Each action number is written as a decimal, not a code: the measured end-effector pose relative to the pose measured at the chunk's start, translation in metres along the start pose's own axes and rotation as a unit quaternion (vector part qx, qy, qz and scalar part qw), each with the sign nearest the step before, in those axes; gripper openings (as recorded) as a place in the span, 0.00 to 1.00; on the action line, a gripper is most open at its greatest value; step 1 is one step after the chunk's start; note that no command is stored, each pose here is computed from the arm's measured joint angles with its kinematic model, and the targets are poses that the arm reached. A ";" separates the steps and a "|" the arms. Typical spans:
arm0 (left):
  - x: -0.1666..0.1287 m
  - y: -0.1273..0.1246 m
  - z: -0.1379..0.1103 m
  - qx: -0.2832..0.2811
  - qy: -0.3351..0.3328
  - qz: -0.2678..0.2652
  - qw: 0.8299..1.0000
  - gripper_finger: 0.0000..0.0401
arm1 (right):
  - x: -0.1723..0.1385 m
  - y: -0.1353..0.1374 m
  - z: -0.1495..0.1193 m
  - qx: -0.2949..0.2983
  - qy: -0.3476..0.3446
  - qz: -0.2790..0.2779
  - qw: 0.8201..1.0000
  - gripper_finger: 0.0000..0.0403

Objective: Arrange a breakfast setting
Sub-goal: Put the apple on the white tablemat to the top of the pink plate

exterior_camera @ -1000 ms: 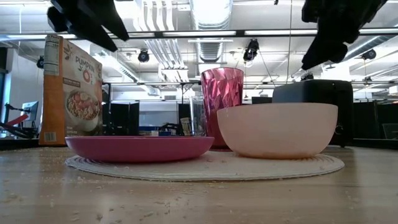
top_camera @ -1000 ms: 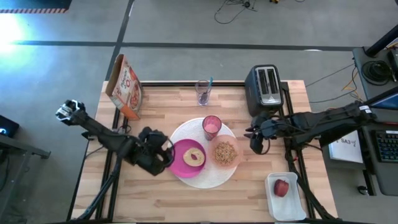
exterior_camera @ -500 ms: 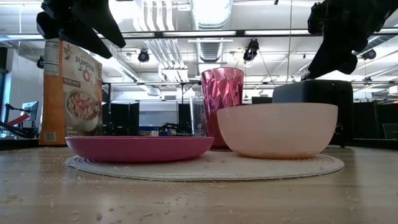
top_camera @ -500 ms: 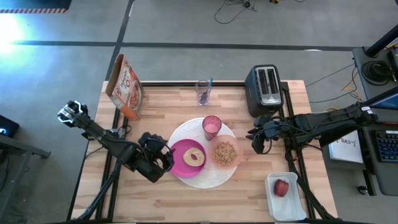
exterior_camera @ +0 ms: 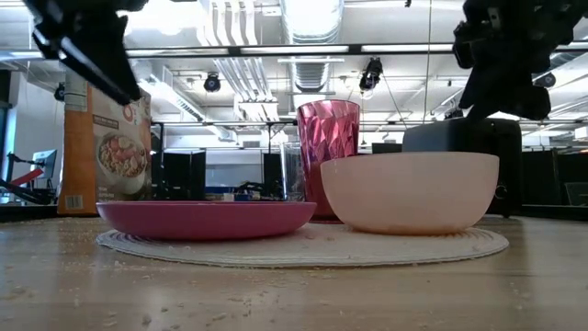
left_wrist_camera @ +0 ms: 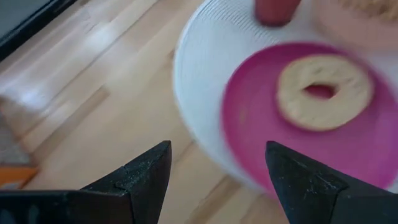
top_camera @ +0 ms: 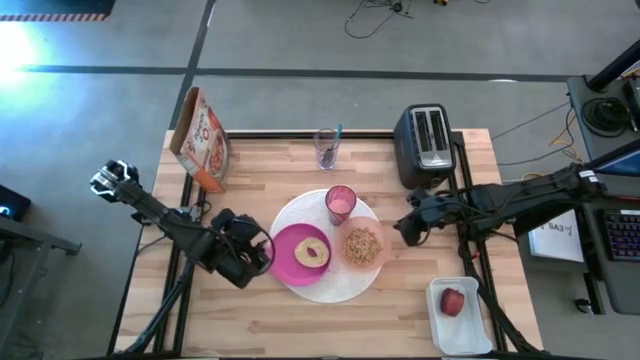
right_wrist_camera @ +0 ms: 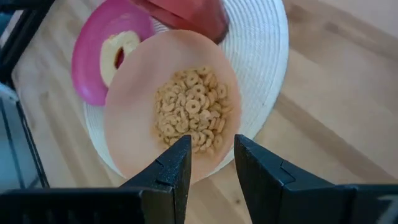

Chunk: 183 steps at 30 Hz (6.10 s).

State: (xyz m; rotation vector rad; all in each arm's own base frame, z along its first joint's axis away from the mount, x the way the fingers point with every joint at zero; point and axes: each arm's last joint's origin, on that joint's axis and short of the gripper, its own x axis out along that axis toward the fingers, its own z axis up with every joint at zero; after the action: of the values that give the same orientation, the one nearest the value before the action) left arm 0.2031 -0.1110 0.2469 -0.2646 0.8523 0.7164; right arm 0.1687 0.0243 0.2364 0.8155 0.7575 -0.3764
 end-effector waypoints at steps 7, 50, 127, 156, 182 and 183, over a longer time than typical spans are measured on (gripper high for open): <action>0.001 0.040 -0.016 0.010 0.029 0.002 1.000 0.60 | 0.009 0.010 0.005 0.019 0.010 -0.017 1.000 0.31; 0.001 0.073 -0.023 0.072 -0.198 -0.195 0.958 0.60 | -0.025 0.109 -0.099 0.265 0.241 -0.322 0.876 0.43; -0.002 0.081 -0.025 0.123 -0.185 -0.209 0.952 0.60 | 0.045 0.042 -0.173 0.260 0.300 -0.428 0.812 0.57; -0.003 0.081 -0.025 0.106 -0.184 -0.210 0.954 0.60 | 0.011 0.067 -0.151 0.233 0.327 -0.351 0.846 0.32; -0.007 0.075 -0.020 0.068 -0.192 -0.251 0.946 0.60 | -0.079 0.103 -0.080 0.151 0.220 -0.020 0.964 0.32; -0.007 0.074 -0.020 0.071 -0.193 -0.256 0.944 0.60 | -0.080 0.105 -0.077 0.132 0.185 -0.006 0.974 0.32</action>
State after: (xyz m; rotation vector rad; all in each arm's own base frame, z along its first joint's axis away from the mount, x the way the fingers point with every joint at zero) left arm 0.1384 -0.0691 0.2444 -0.1944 0.4251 0.2027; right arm 0.1389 0.1523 0.3146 1.1508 1.0745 -0.3425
